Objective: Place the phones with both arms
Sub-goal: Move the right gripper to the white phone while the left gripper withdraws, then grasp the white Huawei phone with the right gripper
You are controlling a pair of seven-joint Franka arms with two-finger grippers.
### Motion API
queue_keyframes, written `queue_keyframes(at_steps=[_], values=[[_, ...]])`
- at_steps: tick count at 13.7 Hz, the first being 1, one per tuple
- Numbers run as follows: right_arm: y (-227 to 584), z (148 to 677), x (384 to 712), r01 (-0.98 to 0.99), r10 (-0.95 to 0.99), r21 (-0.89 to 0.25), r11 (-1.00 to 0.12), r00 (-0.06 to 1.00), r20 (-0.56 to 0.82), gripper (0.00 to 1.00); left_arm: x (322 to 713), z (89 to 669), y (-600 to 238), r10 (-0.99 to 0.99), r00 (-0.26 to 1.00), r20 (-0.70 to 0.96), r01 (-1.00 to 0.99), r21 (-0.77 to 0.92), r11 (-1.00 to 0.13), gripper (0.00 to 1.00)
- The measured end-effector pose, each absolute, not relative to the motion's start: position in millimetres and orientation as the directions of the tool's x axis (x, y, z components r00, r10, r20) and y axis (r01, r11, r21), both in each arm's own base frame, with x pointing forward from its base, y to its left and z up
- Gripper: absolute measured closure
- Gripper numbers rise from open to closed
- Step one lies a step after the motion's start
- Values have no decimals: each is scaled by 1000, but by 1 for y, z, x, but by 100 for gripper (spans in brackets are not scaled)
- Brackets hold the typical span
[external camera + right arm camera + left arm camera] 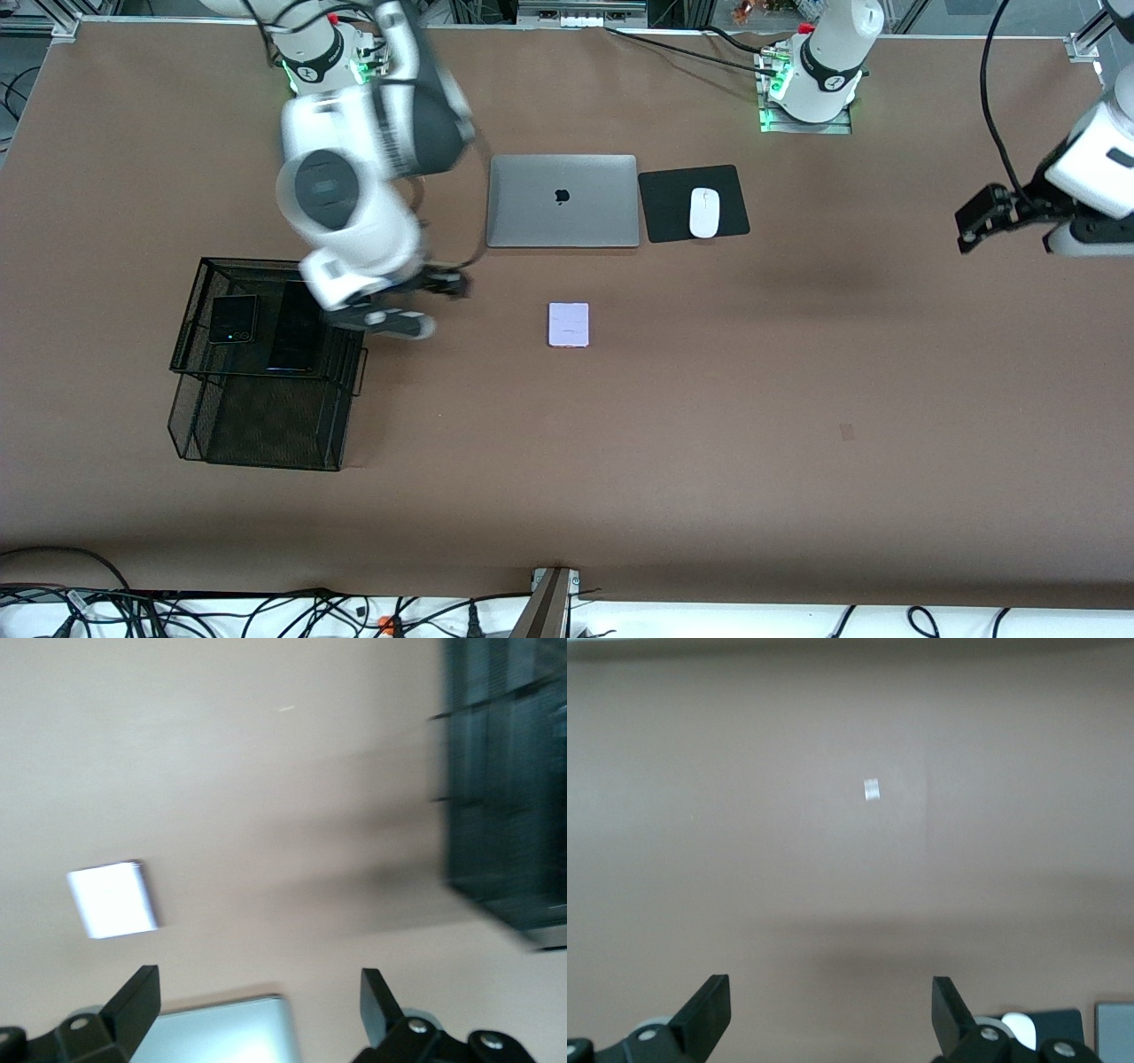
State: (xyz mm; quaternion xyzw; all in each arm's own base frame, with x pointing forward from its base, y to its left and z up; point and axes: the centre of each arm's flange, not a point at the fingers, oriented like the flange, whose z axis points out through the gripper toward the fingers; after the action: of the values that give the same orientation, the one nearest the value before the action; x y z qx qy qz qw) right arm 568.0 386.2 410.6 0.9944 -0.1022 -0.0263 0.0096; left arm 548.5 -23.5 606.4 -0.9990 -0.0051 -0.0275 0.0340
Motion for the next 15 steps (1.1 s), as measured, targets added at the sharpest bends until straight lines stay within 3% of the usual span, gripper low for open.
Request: queue_keyframes(at_steps=[3,6,11,15], values=[[481,358,524,-257,-257,-21,-966,966,12,0,543,598,-25,12,999,34,13,-51,-999,0],[526,308,500,-248,-250,-43,-968,966,71,0,545,594,-24,13,1000,26,14,-51,-999,0],[528,232,508,-234,-233,-15,-972,959,161,0,543,593,-15,30,1000,8,31,-52,-998,0],[526,202,511,-207,-204,-2,-978,958,200,0,543,596,-18,24,1000,14,24,-52,-998,0]])
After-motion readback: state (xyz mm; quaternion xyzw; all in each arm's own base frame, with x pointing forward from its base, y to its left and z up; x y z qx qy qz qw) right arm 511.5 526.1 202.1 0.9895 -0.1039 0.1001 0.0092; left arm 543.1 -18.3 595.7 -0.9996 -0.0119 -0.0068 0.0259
